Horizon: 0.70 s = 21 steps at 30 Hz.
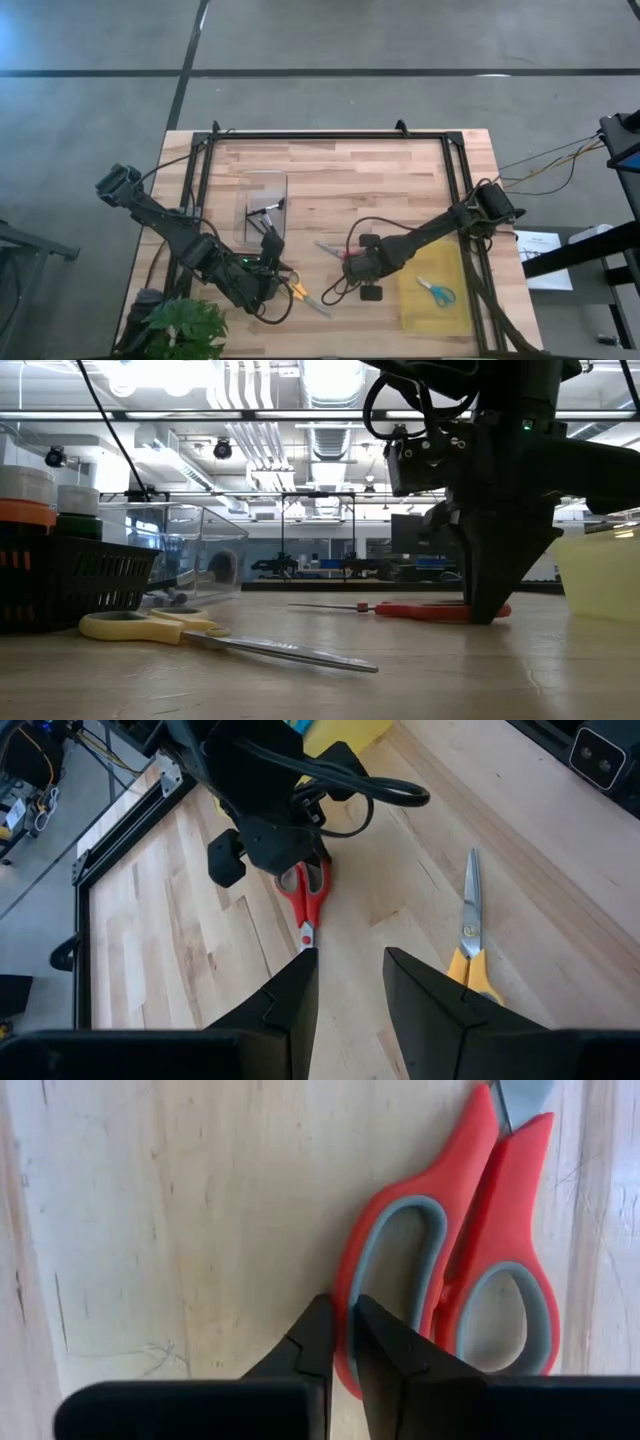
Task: Pick & Place Paint Supplies
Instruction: Put the red scissors into the yellow bin
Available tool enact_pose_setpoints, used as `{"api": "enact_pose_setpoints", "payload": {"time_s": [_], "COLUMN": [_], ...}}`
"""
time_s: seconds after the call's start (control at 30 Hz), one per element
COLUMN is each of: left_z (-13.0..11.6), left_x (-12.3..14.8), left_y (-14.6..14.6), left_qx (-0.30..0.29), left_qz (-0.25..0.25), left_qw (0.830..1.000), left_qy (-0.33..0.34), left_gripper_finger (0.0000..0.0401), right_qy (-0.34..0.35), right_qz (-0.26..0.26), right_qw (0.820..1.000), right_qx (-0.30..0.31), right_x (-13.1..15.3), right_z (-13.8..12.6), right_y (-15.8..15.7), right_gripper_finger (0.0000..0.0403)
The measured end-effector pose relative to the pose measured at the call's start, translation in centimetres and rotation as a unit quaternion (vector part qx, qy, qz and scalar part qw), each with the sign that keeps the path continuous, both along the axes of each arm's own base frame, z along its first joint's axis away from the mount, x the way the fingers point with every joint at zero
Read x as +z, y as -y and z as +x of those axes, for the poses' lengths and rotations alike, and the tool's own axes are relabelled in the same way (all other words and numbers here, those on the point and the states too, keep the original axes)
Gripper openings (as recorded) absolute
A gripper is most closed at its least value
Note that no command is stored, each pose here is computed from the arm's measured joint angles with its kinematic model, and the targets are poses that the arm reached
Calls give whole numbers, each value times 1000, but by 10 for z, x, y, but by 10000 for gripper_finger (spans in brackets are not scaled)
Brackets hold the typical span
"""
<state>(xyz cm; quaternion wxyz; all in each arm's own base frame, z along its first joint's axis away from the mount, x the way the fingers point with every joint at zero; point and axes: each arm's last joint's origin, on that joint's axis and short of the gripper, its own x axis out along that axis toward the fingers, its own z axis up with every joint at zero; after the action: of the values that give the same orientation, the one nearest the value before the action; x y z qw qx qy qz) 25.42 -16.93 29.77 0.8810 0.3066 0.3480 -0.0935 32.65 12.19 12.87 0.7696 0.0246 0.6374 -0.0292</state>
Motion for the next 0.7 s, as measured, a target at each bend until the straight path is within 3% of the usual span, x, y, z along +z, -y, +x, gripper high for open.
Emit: {"api": "enact_pose_setpoints", "payload": {"time_s": [0.23, 0.43, 0.7], "left_z": [0, 0, 0], "left_x": [0, 0, 0], "left_y": [0, 0, 0], "left_qx": [0, 0, -1], "left_qz": [0, 1, 2], "left_qw": [1000, 1000, 1000], "left_qy": [-1, -1, -1], "left_gripper_finger": [123, 123, 123], "right_qy": [25, 57, 123], "right_qz": [-33, -70, -15], "right_qw": [999, 996, 989], "right_qx": [9, -15, -86], "right_x": [13, 53, 105], "right_z": [-1, -10, -43], "right_y": [-8, -16, -36], "right_gripper_finger": [17, 17, 17]}}
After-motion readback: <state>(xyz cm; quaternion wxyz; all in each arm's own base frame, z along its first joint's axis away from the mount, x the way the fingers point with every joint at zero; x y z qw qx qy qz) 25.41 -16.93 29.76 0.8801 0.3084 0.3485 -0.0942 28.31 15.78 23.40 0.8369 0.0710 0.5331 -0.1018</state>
